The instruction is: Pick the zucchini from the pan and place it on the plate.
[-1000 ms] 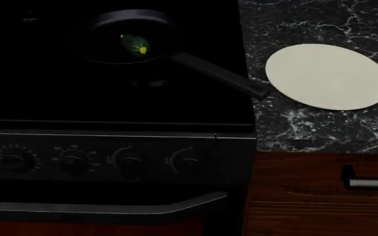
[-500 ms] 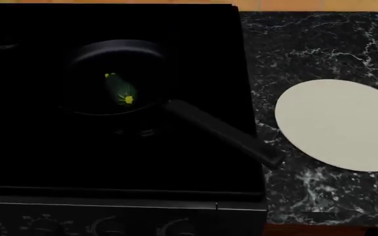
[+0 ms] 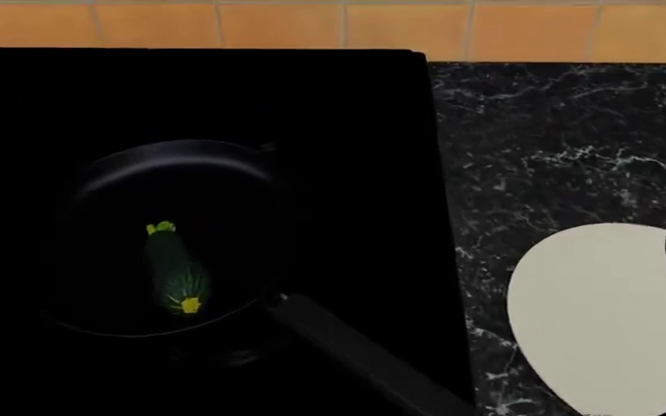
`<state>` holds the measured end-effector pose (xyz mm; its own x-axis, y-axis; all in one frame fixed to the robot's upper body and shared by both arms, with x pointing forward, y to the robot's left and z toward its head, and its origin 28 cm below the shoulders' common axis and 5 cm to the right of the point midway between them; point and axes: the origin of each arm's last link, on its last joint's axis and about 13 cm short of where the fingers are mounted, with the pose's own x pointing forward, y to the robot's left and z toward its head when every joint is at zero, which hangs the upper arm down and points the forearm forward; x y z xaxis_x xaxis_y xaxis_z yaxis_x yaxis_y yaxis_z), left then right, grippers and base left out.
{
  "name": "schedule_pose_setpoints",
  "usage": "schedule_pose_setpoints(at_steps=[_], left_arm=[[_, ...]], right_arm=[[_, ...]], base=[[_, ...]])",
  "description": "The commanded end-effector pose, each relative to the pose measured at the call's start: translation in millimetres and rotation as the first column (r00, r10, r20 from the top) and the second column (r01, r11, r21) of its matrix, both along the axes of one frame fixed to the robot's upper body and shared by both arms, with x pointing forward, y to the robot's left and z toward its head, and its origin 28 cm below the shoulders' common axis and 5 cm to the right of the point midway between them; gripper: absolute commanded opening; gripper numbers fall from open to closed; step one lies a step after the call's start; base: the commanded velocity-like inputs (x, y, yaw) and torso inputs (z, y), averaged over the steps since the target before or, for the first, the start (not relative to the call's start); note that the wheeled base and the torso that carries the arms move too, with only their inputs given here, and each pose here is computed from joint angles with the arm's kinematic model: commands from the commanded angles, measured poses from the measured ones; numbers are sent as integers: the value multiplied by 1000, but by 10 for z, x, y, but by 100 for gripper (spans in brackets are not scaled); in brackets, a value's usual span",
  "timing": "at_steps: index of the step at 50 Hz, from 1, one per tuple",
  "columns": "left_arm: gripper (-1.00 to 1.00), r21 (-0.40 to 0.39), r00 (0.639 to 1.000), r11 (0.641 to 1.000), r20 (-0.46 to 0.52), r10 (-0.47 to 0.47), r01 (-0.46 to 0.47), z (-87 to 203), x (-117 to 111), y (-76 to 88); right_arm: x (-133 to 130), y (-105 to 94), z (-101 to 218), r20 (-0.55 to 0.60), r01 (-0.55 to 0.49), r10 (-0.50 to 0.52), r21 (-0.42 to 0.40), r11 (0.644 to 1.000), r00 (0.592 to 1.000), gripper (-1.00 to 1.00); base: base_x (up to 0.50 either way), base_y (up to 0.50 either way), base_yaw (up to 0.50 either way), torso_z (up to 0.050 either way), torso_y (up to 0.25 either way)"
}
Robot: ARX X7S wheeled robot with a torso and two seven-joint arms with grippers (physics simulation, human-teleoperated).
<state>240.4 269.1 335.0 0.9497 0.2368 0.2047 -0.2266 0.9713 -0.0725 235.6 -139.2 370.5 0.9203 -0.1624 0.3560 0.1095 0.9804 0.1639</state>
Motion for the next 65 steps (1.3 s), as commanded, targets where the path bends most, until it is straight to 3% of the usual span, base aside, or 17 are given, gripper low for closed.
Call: schedule_pose_setpoints(at_steps=[1, 21, 33, 39, 48, 58, 60, 65], left_arm=[[100, -24, 999, 1000, -35, -19, 18, -51, 37, -10], [100, -24, 999, 1000, -40, -18, 17, -62, 45, -13], [100, -38, 999, 999, -46, -4, 2, -98, 48, 0], [100, -44, 999, 999, -50, 0, -2, -123, 46, 9], [100, -59, 998, 998, -58, 12, -16, -178, 62, 49], [100, -79, 996, 996, -85, 30, -37, -275, 130, 101], [100, -81, 995, 996, -90, 36, -43, -301, 129, 110], [100, -85, 994, 995, -100, 44, -52, -323, 140, 122]], right_arm=[[32, 21, -37, -1, -37, 37, 12, 999, 999, 100], [21, 43, -60, -63, -46, 45, -14, 999, 997, 100], [-136, 337, -60, -143, -242, 231, -68, 968, 962, 100], [-120, 501, -120, -277, -319, 284, -88, 944, 918, 100], [-32, 796, -373, -489, -437, 341, -95, 894, 803, 100], [49, 1089, -622, -648, -486, 297, -129, 864, 701, 100], [52, 1134, -700, -693, -511, 296, -121, 851, 657, 100], [36, 1200, -757, -732, -536, 280, -137, 833, 621, 100]], base=[[422, 0, 0, 0, 0], [40, 0, 0, 0, 1], [0, 0, 0, 0, 0], [0, 0, 0, 0, 0], [0, 0, 0, 0, 0], [0, 0, 0, 0, 0], [0, 0, 0, 0, 0], [0, 0, 0, 0, 0]])
